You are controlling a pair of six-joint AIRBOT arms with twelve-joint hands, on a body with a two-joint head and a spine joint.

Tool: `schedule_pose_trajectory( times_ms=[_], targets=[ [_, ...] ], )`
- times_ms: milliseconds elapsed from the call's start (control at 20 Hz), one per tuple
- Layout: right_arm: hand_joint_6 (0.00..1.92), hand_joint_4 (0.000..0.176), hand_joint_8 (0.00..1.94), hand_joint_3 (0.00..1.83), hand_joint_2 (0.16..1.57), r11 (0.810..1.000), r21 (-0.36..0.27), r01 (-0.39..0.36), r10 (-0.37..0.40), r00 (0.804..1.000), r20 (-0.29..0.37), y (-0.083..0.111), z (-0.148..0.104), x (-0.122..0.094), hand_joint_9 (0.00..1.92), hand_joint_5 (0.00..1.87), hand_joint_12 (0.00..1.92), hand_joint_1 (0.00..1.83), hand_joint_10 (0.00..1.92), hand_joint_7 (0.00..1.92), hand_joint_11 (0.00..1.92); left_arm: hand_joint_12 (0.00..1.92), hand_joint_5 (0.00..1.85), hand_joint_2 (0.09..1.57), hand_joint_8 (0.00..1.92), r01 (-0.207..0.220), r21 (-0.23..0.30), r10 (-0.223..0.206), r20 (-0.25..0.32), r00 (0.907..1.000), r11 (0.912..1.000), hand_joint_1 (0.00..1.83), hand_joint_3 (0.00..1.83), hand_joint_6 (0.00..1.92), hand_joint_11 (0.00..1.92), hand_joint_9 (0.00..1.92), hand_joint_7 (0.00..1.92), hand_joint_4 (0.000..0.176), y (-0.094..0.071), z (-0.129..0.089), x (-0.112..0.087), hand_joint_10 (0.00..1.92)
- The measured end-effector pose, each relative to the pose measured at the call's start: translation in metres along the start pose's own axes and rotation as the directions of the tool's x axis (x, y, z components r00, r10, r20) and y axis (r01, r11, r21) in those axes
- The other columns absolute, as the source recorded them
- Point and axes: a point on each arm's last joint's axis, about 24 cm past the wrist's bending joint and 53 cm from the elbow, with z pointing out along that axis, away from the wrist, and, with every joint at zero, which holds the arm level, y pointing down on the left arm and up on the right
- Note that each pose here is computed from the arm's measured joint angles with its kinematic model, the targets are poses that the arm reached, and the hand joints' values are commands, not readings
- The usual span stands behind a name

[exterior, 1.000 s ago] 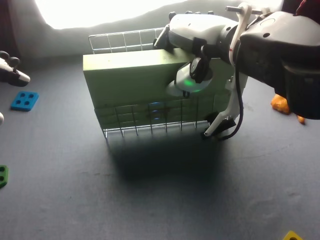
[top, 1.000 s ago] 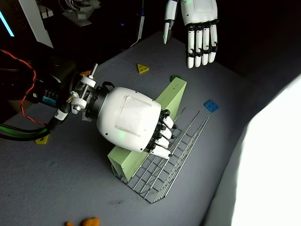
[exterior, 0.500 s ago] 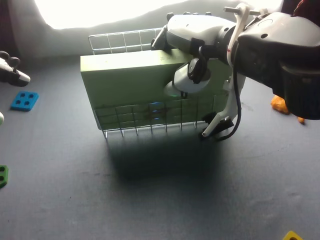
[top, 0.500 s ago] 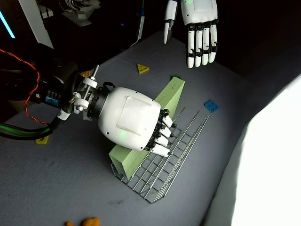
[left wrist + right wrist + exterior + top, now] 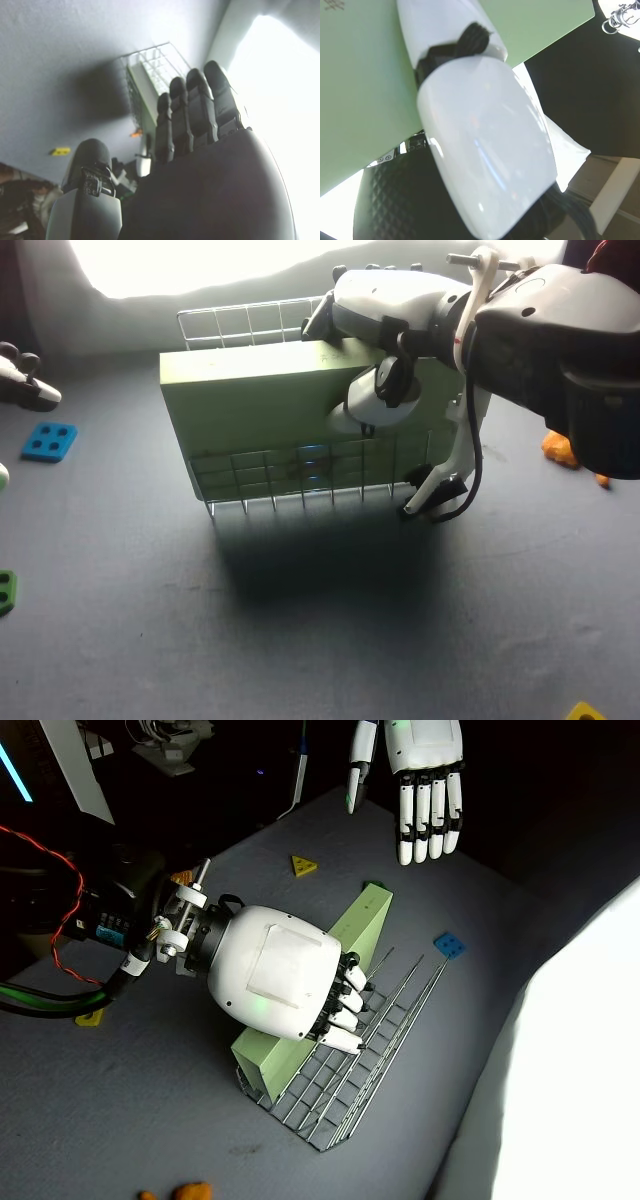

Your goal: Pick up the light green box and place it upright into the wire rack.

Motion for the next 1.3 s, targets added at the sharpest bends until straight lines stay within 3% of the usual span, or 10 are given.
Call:
schedule_pose_trajectory(
  times_ms=[550,600,750,800,900,1000,1300],
  targets=[
    [0.84,0.000,1.29,0.00,1.14,1.000,-0.004,-0.011,0.011,1.000,-0.006,0.0009,-0.0001,0.0011,0.66,1.04,1.87,1.23,1.37,0.86,0.36,0.43,0.22,1.30,0.00,0.000,0.000,0.000,0.000,1.0000,1.0000,0.18,0.00,0.00,0.00,0.21,0.28,0.008,-0.0001,0.0000,-0.0001,0.00],
    [0.92,0.000,1.18,0.00,1.16,1.000,-0.006,-0.011,0.011,1.000,-0.008,0.0014,-0.0001,0.0013,0.69,0.97,1.84,1.33,1.49,0.89,0.35,0.43,0.23,1.30,0.00,0.000,0.000,0.000,0.000,1.0000,1.0000,0.21,0.00,0.01,0.00,0.21,0.29,0.005,0.0000,0.0000,-0.0001,0.00],
    [0.88,0.000,1.09,0.00,1.15,1.000,-0.007,-0.012,0.012,1.000,-0.009,0.0021,-0.0001,0.0015,0.71,1.00,1.78,1.36,1.50,0.92,0.36,0.43,0.24,1.30,0.00,0.004,-0.003,-0.004,0.002,1.0000,1.0000,0.20,0.00,0.01,0.00,0.21,0.29,0.002,0.0021,-0.0002,-0.0007,0.00],
    [0.88,0.000,1.08,0.00,1.15,1.000,-0.007,-0.012,0.012,1.000,-0.009,0.0019,-0.0002,0.0012,0.71,1.00,1.78,1.36,1.50,0.92,0.36,0.43,0.24,1.30,0.00,0.004,-0.003,-0.004,0.002,1.0000,1.0000,0.20,0.00,0.01,0.00,0.21,0.29,0.002,0.0021,-0.0002,-0.0007,0.00],
    [0.84,0.000,1.33,0.00,1.18,1.000,-0.008,-0.014,0.014,1.000,-0.010,0.0017,-0.0004,0.0010,0.64,0.98,1.75,1.35,1.57,0.81,0.37,0.45,0.23,1.30,0.00,0.004,-0.003,-0.004,0.002,1.0000,1.0000,0.16,0.00,0.00,0.00,0.21,0.27,0.016,0.0021,-0.0002,-0.0007,0.00],
    [0.92,0.000,1.23,0.00,1.17,1.000,-0.008,-0.015,0.015,1.000,-0.009,0.0018,-0.0004,0.0007,0.68,0.96,1.76,1.36,1.54,0.85,0.36,0.43,0.24,1.30,0.00,0.004,-0.003,-0.004,0.001,1.0000,1.0000,0.19,0.00,0.01,0.00,0.19,0.26,0.018,0.0022,-0.0001,-0.0006,0.00],
    [0.95,0.000,1.20,0.00,1.17,1.000,-0.008,-0.014,0.014,1.000,-0.009,0.0018,-0.0004,0.0007,0.68,0.96,1.82,1.35,1.54,0.85,0.33,0.49,0.29,1.29,0.01,0.003,-0.003,-0.003,0.001,1.0000,1.0000,0.22,0.00,0.02,0.00,0.24,0.29,0.010,0.0022,-0.0001,-0.0006,0.01]
  ],
)
